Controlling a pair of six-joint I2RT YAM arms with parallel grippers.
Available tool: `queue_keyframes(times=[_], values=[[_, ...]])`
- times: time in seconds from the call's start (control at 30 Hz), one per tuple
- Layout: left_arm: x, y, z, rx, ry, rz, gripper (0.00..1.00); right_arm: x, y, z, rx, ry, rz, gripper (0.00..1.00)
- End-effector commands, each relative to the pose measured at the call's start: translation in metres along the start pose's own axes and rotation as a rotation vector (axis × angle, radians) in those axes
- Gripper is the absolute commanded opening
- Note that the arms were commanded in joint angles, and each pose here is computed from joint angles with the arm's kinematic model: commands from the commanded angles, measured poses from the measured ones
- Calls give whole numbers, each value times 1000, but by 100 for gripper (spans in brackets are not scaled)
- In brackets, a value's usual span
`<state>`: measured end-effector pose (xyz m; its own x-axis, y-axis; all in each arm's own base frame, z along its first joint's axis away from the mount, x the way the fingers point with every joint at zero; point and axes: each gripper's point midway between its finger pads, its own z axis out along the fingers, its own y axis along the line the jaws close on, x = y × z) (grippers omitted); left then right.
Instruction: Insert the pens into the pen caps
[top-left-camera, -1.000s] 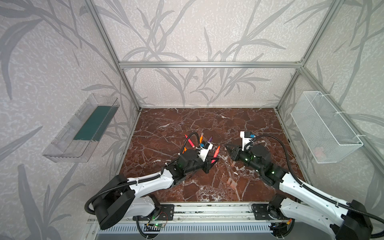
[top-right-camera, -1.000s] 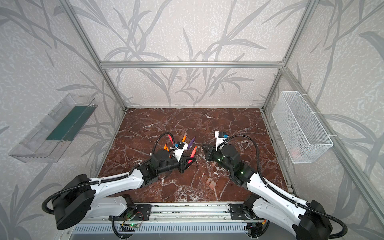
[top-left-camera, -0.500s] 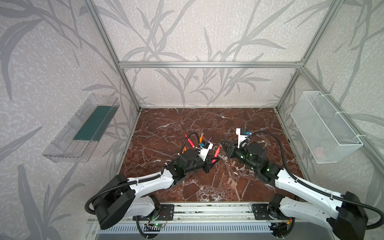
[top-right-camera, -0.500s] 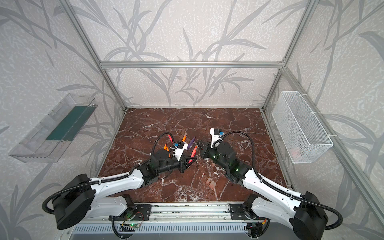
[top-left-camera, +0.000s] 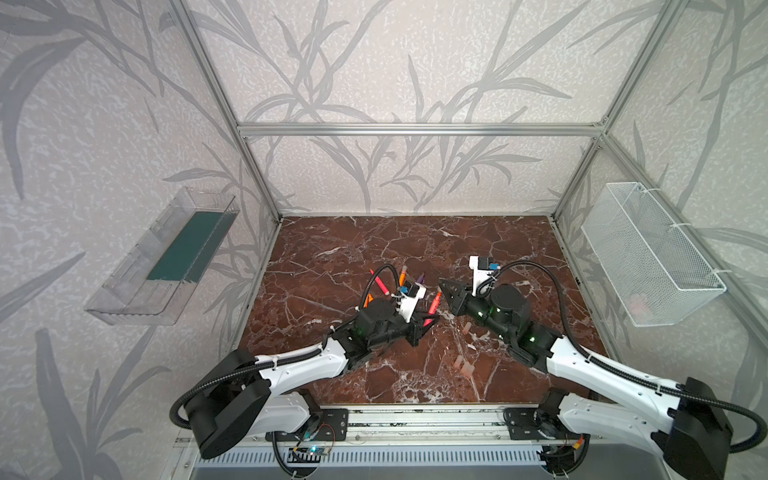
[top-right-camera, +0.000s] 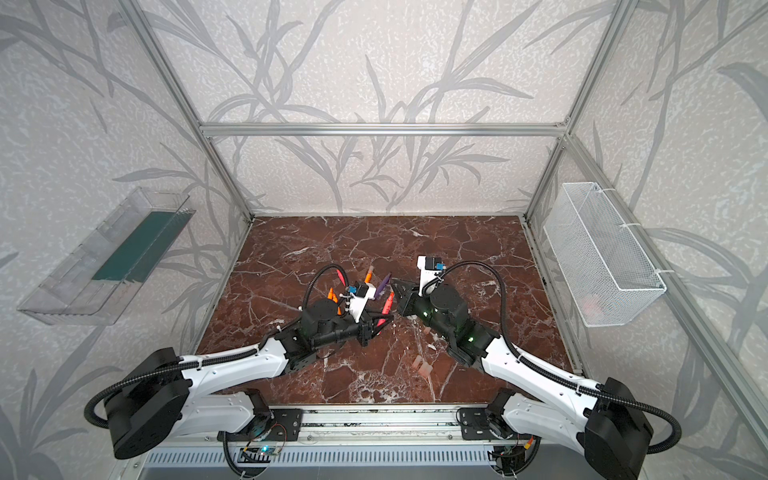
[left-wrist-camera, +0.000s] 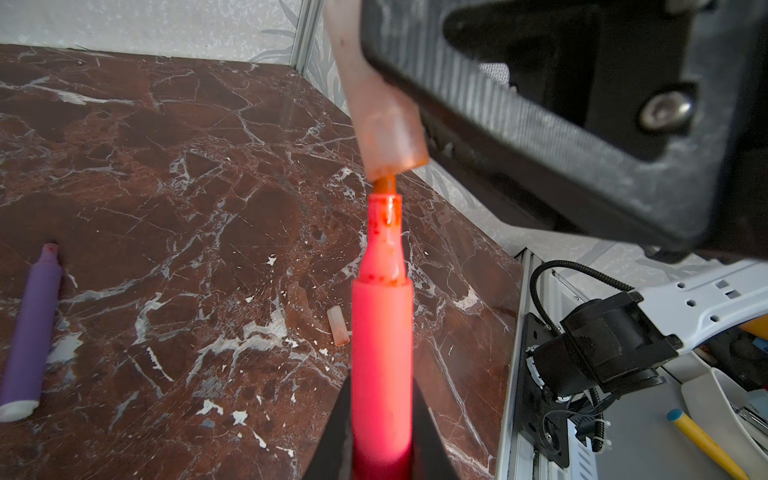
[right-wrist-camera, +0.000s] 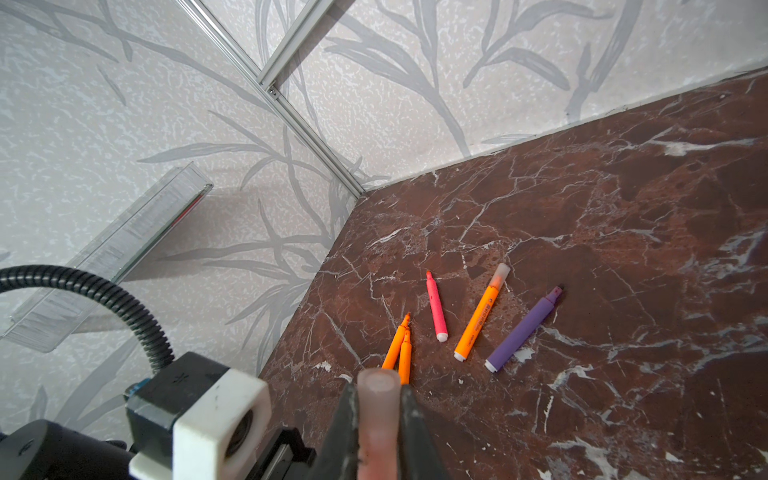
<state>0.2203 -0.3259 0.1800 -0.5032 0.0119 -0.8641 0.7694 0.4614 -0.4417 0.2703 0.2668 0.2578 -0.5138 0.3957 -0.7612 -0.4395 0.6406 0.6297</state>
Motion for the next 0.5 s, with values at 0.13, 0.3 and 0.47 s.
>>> queue_keyframes(times=[0.13, 0.3, 0.47], values=[[-2, -3, -1, 13, -17, 6, 0, -14, 9, 1, -8, -49, -17, 0], [-2, -2, -2, 8, -18, 8, 0, -9, 8, 4, -7, -37, -15, 0], [-2, 1, -1, -6, -19, 1, 0, -1, 9, 4, -22, -28, -21, 0]])
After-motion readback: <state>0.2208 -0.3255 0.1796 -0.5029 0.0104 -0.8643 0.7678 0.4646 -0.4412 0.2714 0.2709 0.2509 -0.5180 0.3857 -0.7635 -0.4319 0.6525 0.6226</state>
